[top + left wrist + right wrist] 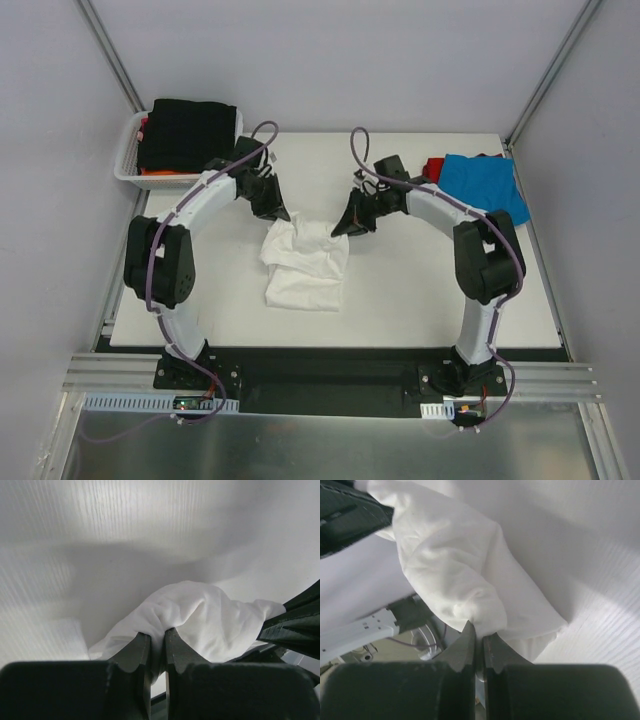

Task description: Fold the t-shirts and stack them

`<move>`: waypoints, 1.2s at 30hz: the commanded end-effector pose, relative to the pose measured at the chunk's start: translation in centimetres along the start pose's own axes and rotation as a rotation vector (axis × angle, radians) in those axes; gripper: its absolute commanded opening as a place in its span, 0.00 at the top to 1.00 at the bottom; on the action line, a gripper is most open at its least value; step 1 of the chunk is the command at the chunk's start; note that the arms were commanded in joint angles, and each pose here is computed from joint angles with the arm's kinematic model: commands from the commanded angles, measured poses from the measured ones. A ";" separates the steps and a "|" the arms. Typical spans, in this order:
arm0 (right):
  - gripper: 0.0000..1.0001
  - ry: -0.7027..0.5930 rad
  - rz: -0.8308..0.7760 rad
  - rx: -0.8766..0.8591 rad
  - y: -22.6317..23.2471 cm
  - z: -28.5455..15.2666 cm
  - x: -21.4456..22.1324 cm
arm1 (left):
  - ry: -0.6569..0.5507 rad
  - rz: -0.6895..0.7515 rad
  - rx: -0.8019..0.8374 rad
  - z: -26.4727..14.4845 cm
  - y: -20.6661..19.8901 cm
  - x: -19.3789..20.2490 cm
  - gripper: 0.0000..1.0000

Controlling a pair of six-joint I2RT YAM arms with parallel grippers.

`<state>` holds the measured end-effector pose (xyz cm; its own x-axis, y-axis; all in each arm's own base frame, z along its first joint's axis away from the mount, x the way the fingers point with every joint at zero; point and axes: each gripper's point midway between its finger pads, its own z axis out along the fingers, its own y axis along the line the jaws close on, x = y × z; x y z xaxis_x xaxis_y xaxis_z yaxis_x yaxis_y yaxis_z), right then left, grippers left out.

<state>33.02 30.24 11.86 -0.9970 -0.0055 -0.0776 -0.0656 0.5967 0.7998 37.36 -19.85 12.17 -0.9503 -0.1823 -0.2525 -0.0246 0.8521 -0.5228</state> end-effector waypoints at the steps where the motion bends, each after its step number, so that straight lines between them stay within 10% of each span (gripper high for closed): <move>1: 0.99 0.057 -0.080 -0.013 2.2 -0.9 4.5 | -0.035 0.023 -0.034 -1.8 -0.6 2.7 1.00; 13: 0.99 0.092 -0.116 0.038 2.9 -1.9 8.7 | -0.064 0.009 -0.032 -3.1 -0.3 7.2 1.00; 36: 0.99 -0.031 -0.197 0.111 4.6 -5.9 3.8 | -0.115 0.105 0.063 -4.2 -5.2 2.4 1.00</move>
<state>28.38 28.87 15.36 -0.9819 -0.0968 -0.1626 -0.1849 0.6745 0.7147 34.00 -21.94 14.47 -0.9266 -0.1721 -0.3343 0.0249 0.8591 -0.5113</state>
